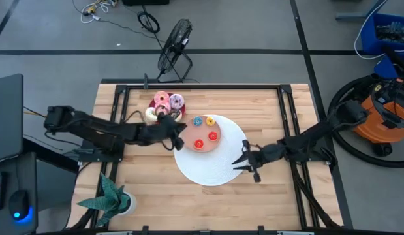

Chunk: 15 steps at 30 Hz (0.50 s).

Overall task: Pick & Place donuts
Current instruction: Return to Home Position

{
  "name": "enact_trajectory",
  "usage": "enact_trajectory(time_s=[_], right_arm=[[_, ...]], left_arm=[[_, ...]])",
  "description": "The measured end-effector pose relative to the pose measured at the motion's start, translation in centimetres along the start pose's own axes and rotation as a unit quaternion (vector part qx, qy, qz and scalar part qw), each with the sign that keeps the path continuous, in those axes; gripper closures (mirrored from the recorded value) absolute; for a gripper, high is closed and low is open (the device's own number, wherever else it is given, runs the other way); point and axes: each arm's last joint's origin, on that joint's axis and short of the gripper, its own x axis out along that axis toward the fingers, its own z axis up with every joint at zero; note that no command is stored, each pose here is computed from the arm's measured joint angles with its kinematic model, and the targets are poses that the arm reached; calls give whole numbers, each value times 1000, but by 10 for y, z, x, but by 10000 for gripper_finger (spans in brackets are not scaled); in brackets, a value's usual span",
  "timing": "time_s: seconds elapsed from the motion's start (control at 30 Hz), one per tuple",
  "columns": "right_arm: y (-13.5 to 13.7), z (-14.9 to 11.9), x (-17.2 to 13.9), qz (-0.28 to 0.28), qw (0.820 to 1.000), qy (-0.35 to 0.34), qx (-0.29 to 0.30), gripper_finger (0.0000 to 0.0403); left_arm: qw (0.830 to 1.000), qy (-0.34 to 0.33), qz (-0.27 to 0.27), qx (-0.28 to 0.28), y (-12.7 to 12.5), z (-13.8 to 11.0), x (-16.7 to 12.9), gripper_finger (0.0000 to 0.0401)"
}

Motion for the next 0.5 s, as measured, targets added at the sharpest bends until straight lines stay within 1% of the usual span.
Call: enact_trajectory(time_s=[0.03, 0.07, 0.13, 0.17, 0.23, 0.3, 0.5], right_arm=[[-3, 3, -4, 7, 1000, -3, 2, 324], [-6, 6, -9, 16, 1000, -3, 2, 347], [-10, 12, -20, 30, 999, -11, 2, 386], [-11, 16, -27, 34, 999, -20, 0, 393], [-14, 21, -42, 31, 999, -31, 1, 387], [-17, 26, -57, 28, 999, -45, 2, 381], [-24, 34, -100, 10, 993, -114, 12, 398]], left_arm=[[1000, -21, -11, -1, 1, 4, -7, 374], [999, -34, -17, 5, 3, 7, -13, 387], [998, -52, -35, 23, 8, 10, -25, 393], [997, -57, -46, 39, 11, 9, -32, 395], [993, -65, -74, 64, 17, 5, -43, 397], [991, -68, -88, 76, 26, -4, -52, 397], [989, -95, -100, 59, 51, -33, -71, 397]])
